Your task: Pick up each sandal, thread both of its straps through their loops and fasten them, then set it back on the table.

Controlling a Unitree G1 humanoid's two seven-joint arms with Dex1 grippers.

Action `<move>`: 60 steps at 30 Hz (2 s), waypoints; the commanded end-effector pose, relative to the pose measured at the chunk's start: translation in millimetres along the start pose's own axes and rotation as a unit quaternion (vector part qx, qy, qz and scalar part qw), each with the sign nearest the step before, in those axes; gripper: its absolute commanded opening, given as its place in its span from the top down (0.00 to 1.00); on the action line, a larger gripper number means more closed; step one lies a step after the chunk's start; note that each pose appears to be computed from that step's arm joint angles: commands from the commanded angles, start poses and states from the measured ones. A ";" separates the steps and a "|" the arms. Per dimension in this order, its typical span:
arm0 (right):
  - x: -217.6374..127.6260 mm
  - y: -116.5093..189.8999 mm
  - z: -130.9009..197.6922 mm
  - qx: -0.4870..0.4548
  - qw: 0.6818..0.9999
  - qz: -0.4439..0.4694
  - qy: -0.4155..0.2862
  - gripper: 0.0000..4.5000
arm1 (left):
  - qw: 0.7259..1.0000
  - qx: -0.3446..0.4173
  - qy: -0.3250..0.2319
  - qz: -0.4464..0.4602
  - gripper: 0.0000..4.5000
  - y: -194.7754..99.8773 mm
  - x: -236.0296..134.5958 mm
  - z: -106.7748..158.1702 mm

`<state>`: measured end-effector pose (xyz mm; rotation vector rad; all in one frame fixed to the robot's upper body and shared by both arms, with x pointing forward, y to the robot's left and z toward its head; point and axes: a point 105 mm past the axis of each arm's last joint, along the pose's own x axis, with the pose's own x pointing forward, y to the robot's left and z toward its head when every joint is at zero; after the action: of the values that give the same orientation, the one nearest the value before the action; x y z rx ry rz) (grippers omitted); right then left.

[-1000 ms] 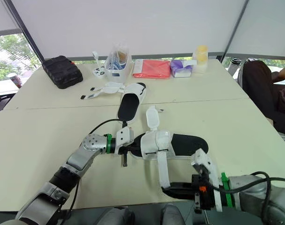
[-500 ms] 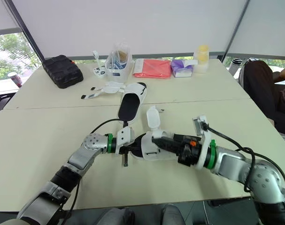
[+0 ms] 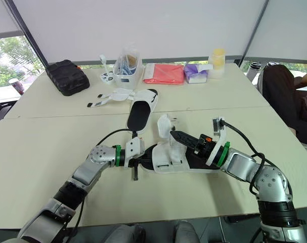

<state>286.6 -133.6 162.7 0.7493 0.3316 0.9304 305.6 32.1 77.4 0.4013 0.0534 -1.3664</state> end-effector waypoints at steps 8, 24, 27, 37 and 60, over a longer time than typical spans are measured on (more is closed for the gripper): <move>6.7 -1.5 42.2 -0.299 0.951 -0.069 0.044 0.25 | 0.998 -0.027 0.048 -0.002 1.00 -7.7 0.7 -26.1; 13.4 29.7 -25.4 -0.615 0.741 0.017 0.267 0.25 | 0.998 -0.033 0.048 0.000 1.00 -11.0 1.7 -28.3; 15.3 25.9 -28.1 -0.570 0.780 0.004 0.259 0.25 | 0.998 -0.034 0.046 -0.001 1.00 -11.2 3.7 -27.5; 13.7 11.7 -25.5 -0.432 0.852 -0.005 0.295 0.25 | 0.999 -0.030 0.045 -0.001 1.00 -7.5 6.3 -26.4; 31.7 28.7 -23.9 -0.458 0.835 0.020 0.305 0.99 | 0.998 -0.037 0.041 0.017 1.00 -7.3 5.0 -28.6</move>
<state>275.3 -88.2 146.7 -0.5122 0.4477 1.1918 308.2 26.9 76.6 0.3757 0.0418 -1.3341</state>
